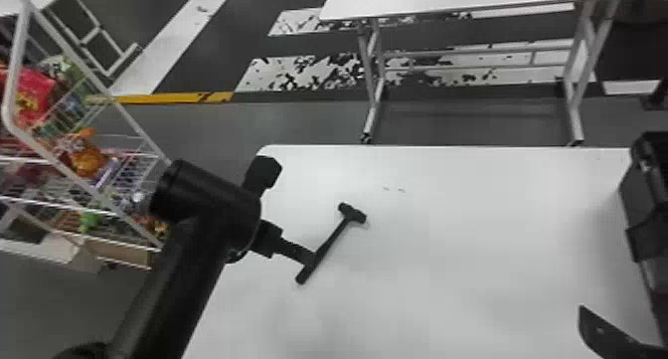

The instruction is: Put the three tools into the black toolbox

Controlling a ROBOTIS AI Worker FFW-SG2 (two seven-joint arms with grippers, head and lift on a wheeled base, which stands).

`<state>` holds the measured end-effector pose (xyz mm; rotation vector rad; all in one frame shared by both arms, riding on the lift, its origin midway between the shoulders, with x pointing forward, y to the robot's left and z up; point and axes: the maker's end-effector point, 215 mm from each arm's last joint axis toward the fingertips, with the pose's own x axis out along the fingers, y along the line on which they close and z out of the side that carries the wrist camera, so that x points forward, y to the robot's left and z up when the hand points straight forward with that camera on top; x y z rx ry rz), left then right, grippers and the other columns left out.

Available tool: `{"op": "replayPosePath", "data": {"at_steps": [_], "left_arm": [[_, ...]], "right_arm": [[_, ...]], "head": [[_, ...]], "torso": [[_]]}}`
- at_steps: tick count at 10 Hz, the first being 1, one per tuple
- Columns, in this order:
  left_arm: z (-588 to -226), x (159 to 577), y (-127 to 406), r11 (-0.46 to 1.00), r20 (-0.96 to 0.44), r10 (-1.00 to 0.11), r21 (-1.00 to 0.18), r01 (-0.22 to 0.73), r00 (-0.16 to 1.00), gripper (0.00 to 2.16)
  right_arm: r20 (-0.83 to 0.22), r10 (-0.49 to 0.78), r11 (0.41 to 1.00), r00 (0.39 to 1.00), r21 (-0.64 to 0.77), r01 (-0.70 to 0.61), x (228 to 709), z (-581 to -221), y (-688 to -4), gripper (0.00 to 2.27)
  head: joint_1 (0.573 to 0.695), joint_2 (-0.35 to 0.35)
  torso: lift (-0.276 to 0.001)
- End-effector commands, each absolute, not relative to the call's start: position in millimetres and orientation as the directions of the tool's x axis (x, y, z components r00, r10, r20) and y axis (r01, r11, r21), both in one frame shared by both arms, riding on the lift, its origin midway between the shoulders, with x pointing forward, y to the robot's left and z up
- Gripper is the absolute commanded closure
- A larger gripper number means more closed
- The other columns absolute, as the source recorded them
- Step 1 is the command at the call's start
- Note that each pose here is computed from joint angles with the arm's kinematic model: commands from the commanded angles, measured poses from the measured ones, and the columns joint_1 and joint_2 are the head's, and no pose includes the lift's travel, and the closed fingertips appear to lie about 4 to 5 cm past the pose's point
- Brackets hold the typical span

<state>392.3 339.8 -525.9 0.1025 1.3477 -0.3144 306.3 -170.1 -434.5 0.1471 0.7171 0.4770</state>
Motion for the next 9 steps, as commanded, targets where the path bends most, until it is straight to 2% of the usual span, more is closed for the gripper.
{"op": "replayPosePath", "data": {"at_steps": [1, 5, 9], "left_arm": [[-534, 408, 321, 0.931, -0.970, -0.161, -0.089, 0.354, 0.180, 0.12], [-561, 419, 301, 0.895, -0.978, -0.151, -0.074, 0.439, 0.143, 0.14], [-562, 426, 302, 0.892, -0.982, -0.139, -0.067, 0.447, 0.131, 0.14]], "right_arm": [[-0.600, 0.464, 0.885, 0.651, 0.292, -0.362, 303, -438, -172, 0.08], [-0.596, 0.452, 0.892, 0.664, 0.289, -0.349, 310, -444, -181, 0.08], [-0.597, 0.437, 0.900, 0.673, 0.286, -0.331, 320, -450, -191, 0.08]], "head": [[0.695, 0.279], [0.695, 0.206], [0.695, 0.181]], "torso": [[-0.051], [-0.051], [-0.051]]}}
